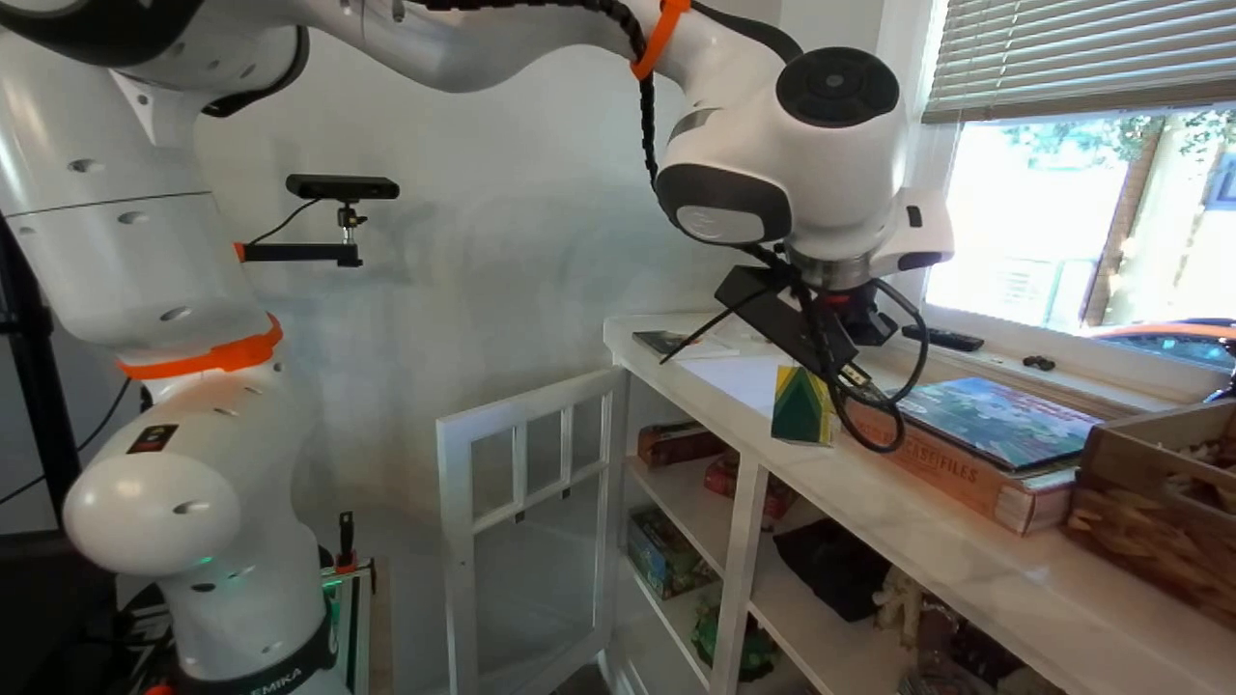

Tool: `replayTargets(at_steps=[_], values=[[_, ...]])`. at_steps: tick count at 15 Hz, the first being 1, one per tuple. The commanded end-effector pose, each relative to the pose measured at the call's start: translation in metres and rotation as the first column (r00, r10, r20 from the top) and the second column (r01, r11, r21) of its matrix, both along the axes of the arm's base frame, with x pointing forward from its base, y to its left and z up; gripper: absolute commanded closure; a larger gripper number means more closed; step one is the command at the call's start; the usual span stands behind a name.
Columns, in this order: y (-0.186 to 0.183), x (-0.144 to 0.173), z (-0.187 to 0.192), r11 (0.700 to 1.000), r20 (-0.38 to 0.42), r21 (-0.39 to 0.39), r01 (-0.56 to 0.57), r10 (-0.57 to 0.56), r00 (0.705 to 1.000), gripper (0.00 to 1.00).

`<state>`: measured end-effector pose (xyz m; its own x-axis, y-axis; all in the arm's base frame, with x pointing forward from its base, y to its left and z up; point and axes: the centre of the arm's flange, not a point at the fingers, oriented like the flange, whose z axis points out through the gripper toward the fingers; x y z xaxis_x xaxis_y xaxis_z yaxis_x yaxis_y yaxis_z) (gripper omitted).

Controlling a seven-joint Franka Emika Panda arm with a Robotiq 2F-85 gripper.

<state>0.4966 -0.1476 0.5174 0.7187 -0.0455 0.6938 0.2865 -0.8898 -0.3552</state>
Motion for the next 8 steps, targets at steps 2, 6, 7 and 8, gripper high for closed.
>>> replayTargets(at_steps=[2,6,7,8], values=[[0.001,-0.019,-0.018,0.996,0.025,0.036,-0.087,0.086,0.996,1.00],[0.000,-0.025,-0.040,0.987,-0.017,0.032,-0.160,0.160,0.987,1.00],[-0.001,-0.026,-0.045,0.985,-0.025,0.034,-0.168,0.169,0.985,1.00],[-0.002,-0.028,-0.050,0.984,-0.033,0.032,-0.173,0.174,0.984,1.00]])
